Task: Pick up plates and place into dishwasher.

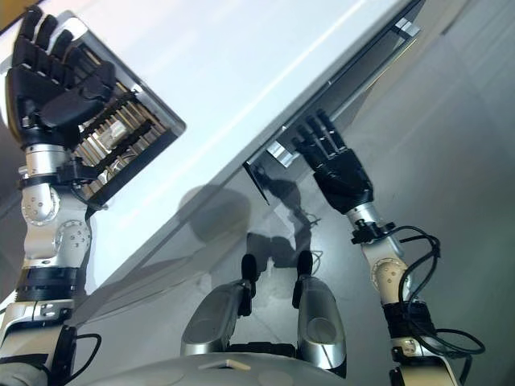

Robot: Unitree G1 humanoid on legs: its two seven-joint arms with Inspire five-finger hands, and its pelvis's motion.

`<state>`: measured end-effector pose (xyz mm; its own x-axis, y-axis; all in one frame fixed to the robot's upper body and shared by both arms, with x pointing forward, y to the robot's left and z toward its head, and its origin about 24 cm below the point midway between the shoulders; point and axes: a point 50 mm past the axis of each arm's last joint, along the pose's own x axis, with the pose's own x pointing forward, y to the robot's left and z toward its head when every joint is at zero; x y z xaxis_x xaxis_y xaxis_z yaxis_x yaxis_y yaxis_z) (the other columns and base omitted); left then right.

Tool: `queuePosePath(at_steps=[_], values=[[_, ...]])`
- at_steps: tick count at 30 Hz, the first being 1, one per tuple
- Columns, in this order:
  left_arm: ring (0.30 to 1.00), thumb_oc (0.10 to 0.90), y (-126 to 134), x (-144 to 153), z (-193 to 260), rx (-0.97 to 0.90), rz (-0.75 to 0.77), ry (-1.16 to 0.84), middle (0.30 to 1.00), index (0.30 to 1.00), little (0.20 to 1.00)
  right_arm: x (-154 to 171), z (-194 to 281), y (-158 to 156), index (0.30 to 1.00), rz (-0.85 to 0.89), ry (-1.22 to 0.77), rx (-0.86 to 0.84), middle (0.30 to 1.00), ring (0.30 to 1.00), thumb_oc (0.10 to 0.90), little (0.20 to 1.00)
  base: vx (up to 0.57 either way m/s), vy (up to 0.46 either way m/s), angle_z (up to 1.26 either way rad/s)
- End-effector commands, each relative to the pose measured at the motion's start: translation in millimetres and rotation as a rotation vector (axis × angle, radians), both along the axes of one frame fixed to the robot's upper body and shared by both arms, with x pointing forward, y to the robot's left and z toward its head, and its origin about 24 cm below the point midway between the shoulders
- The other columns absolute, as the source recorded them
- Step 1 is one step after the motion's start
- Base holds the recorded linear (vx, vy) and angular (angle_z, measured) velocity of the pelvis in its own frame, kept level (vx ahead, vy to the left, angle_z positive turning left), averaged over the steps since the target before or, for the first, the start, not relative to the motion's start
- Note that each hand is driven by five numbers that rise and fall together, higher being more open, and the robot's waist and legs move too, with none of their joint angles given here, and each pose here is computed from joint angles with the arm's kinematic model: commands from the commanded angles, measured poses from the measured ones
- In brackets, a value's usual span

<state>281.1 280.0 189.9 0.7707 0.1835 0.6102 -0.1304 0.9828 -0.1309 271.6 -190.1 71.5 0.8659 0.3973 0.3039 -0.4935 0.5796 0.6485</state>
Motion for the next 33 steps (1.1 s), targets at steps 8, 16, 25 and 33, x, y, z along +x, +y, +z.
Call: queuePosePath(at_steps=[8,16,25,33], values=[[0.9,0.8,-1,-19,-13,0.071,0.015,-0.039,0.9,0.9,0.9,-2,16,-8,0.9,-0.117,-0.12,0.04,0.9,0.9,0.8,0.9,0.02,0.039,0.03],[0.9,0.8,-8,-22,-38,0.002,-0.002,0.027,0.9,0.9,0.9,-20,1,-68,0.9,-0.705,-0.014,-0.173,0.9,0.9,0.8,0.9,-0.02,0.04,0.02],[0.9,0.8,-6,-23,-48,-0.07,0.013,0.051,0.9,0.9,0.9,-50,-35,-114,0.9,-1.171,0.268,-0.309,0.9,0.9,0.8,0.9,0.0,0.029,-0.01],[0.9,0.8,-8,-21,-39,-0.069,-0.003,0.037,0.9,0.9,0.9,-81,-120,-107,0.9,-0.905,0.697,-0.69,0.9,0.9,0.8,0.9,0.0,-0.018,-0.07]])
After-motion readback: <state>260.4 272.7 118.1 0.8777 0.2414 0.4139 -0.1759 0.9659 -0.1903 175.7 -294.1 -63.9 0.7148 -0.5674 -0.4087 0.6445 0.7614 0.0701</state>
